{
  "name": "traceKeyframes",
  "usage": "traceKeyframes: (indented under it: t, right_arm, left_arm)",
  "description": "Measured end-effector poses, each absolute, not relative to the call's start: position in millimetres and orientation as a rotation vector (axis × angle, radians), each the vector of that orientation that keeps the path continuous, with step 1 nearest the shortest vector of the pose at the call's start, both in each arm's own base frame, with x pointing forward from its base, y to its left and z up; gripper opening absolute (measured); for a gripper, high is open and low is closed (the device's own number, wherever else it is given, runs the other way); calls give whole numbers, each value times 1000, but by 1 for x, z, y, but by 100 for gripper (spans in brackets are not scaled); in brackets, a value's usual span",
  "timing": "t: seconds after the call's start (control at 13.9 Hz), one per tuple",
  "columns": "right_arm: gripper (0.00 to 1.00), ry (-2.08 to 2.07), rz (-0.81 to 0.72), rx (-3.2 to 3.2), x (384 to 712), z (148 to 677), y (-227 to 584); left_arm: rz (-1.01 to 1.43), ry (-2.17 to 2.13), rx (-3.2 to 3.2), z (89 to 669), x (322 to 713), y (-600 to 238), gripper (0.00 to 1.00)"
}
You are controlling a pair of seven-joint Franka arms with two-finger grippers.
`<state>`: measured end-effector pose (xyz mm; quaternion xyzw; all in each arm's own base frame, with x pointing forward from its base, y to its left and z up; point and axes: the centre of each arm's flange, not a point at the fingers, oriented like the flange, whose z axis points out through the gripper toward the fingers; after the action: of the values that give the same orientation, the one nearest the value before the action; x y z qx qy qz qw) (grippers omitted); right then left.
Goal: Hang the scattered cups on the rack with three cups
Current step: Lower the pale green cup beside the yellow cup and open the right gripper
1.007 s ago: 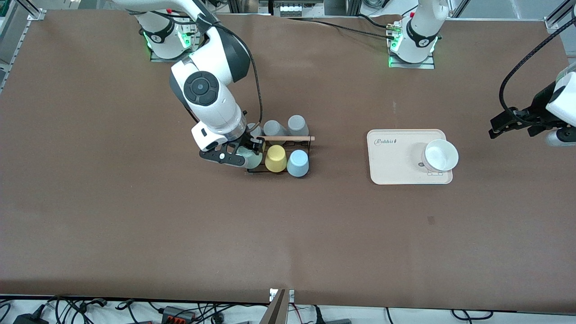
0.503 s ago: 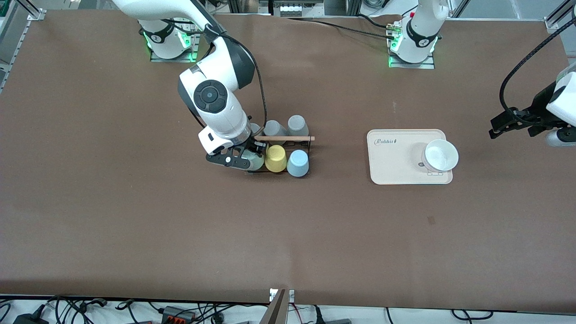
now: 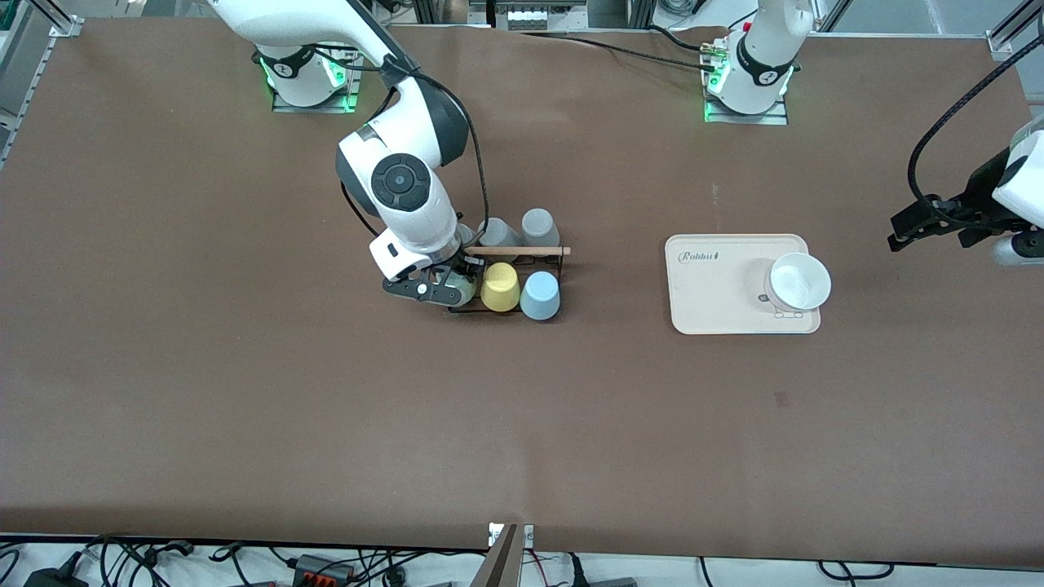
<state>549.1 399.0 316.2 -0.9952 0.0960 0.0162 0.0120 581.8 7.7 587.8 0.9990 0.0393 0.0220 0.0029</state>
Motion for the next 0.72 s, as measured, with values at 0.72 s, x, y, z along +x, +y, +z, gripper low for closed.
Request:
traceKeyframes:
  t: [0.72]
  right_arm:
    - [100,342,-41,-3063,567,357,387]
  left_arm:
    - [32,104,3134,586,579,0,100]
